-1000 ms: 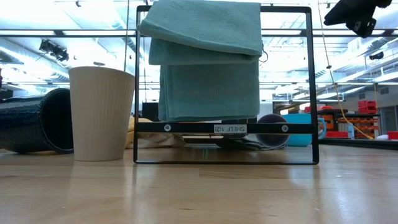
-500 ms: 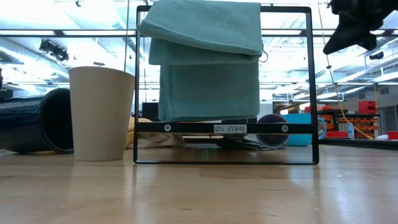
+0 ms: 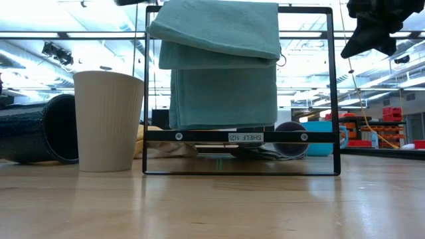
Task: Stack small to large cups/mugs on shelf
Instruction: Put the dark blue mug on the shelf
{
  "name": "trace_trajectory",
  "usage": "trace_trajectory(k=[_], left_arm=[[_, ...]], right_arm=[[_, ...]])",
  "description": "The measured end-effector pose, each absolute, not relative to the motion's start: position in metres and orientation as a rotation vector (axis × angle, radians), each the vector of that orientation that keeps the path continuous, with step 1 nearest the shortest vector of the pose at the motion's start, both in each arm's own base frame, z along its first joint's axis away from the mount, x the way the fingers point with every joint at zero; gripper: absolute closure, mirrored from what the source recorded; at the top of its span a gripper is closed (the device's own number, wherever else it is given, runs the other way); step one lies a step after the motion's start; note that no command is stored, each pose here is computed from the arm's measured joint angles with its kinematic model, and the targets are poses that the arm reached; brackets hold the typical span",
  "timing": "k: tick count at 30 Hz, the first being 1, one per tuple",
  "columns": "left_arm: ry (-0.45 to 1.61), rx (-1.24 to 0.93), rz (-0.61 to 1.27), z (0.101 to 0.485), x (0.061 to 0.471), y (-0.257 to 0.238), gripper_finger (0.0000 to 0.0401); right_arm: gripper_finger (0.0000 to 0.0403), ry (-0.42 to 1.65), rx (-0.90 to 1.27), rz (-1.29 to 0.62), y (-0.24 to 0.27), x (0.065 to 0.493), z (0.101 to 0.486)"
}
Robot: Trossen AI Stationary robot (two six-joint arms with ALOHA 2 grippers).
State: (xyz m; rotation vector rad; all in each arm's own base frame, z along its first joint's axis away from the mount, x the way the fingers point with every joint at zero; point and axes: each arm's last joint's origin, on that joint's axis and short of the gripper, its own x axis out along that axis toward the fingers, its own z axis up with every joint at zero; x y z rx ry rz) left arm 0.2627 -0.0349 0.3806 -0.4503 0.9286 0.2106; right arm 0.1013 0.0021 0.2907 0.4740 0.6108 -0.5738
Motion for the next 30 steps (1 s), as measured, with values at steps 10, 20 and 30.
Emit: trace_trajectory(k=[10,20,30], left_arm=[[1.162,-0.823,0.720,0.362,0.236,-0.032,0.0248],[1.355,-0.715,0.654,0.332,0.265,-0.038,0.0213],[1.497,-0.674,0.711,0.313,0.274,-0.042,0.0178]], right_arm=[[0.0380,0.601,0.471,-0.562,0.002,0.102,0.292],[0.0380,0.615,0.520,-0.481,0.005,0.105,0.293],[0.0380,0.619,0.520,-0.473,0.005,0.105,0.293]])
